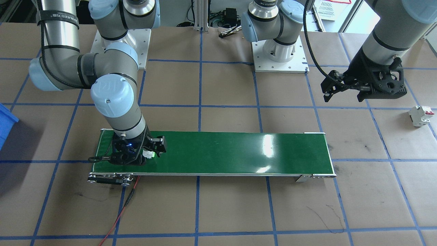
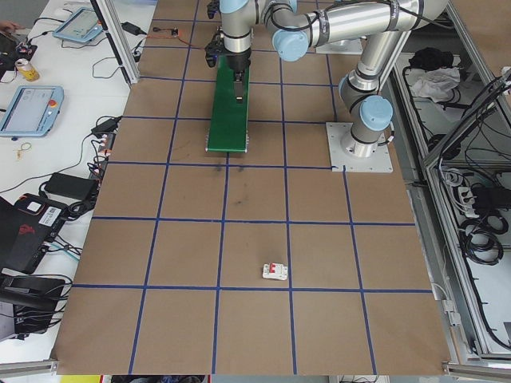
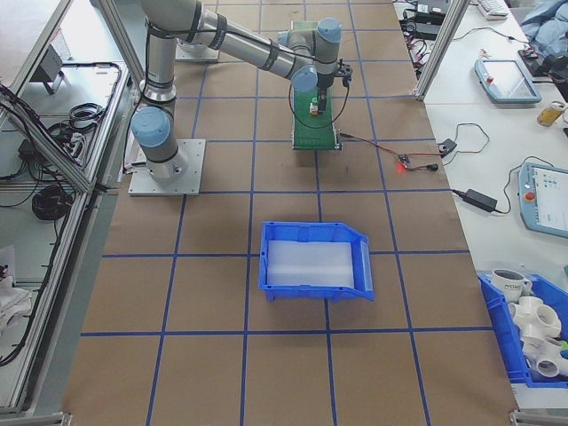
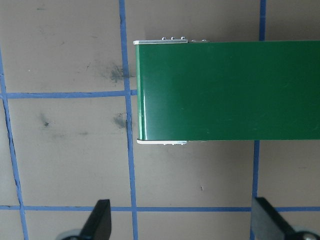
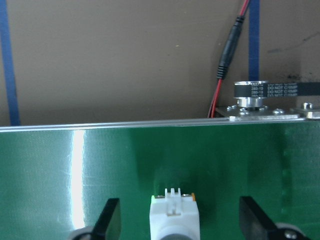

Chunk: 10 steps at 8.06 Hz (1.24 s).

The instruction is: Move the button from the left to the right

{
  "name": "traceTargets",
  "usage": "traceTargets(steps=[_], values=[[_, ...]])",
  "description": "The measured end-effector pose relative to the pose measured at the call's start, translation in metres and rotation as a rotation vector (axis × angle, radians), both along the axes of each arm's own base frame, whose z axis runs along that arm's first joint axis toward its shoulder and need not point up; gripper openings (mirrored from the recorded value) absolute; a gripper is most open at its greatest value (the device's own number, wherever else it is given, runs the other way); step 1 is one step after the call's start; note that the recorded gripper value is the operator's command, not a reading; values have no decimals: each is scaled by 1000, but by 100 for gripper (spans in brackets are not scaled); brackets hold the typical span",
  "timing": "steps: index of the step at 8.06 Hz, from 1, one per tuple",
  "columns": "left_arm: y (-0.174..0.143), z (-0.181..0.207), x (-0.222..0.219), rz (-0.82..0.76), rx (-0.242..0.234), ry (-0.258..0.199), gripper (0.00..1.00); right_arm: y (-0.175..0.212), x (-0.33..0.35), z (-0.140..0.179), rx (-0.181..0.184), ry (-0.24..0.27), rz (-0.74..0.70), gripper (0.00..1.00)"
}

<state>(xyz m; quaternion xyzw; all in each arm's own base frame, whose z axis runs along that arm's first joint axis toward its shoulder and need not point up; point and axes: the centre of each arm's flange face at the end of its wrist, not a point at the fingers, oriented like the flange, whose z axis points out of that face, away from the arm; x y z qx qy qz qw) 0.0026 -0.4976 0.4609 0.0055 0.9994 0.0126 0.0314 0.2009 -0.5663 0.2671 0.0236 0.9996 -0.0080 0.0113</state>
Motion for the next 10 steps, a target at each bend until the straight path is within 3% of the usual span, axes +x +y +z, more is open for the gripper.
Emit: traceTargets(steps=[2,5,6,8,10], values=[[0,1,0,0,-2,-2,100,-3,-27,-10,47,-6,-22,17],[0,2,0,0,-4,-3,100,-6,-69,-8,106,-16,-23,15],[0,3,1,-1,-1,-6,100,-13,-89,4,90,-18,-10,15],[4,5,4,-4,21,-58,100,-35,-161,44,48,-11,65,13],[14,9,6,-13,63,-100,100,-43,-259,77,17,40,208,13]])
